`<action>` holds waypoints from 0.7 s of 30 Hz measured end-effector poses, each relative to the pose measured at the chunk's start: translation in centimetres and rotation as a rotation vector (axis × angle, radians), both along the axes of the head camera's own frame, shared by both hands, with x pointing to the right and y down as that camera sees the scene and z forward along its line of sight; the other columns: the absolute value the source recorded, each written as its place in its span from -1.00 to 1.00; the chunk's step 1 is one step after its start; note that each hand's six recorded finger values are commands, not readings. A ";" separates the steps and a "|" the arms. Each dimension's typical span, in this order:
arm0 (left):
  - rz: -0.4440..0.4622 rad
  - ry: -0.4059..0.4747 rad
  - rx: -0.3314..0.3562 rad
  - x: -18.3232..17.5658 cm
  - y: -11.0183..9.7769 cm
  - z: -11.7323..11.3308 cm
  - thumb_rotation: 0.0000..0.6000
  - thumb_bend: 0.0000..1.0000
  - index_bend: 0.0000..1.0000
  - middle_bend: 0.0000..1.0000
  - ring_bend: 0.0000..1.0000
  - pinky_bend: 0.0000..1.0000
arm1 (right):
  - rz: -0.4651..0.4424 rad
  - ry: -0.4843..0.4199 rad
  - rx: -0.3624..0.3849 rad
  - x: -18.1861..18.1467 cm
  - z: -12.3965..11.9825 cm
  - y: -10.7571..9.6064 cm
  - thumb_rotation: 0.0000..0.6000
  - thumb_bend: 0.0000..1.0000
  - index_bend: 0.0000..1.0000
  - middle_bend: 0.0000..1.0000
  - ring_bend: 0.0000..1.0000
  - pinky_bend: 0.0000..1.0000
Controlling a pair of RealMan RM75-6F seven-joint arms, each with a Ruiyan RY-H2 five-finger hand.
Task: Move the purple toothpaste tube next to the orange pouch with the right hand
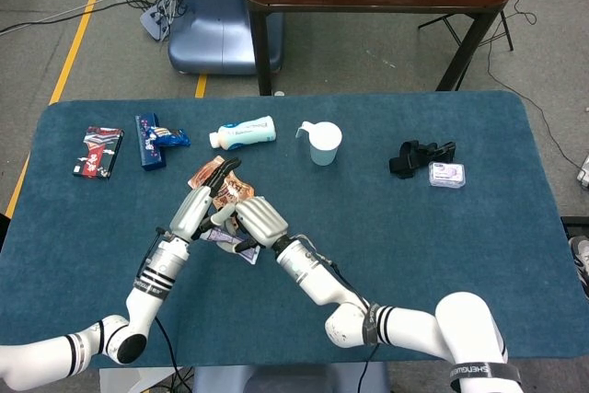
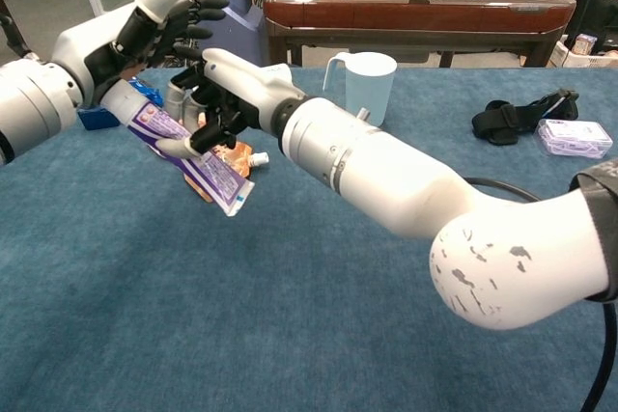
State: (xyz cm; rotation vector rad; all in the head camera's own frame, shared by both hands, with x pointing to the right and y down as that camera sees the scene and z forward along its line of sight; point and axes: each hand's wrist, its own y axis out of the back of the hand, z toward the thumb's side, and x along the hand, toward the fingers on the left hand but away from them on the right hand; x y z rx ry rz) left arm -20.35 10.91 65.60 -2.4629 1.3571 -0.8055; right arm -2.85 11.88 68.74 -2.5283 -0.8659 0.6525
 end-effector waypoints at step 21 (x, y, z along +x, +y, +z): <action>-0.001 -0.099 0.050 -3.4 -1.4 -1.5 -1.00 -1.00 -1.00 -1.00 -1.00 -0.87 | -0.284 0.294 0.036 2.7 1.9 -0.3 1.00 0.55 0.70 0.46 0.23 0.12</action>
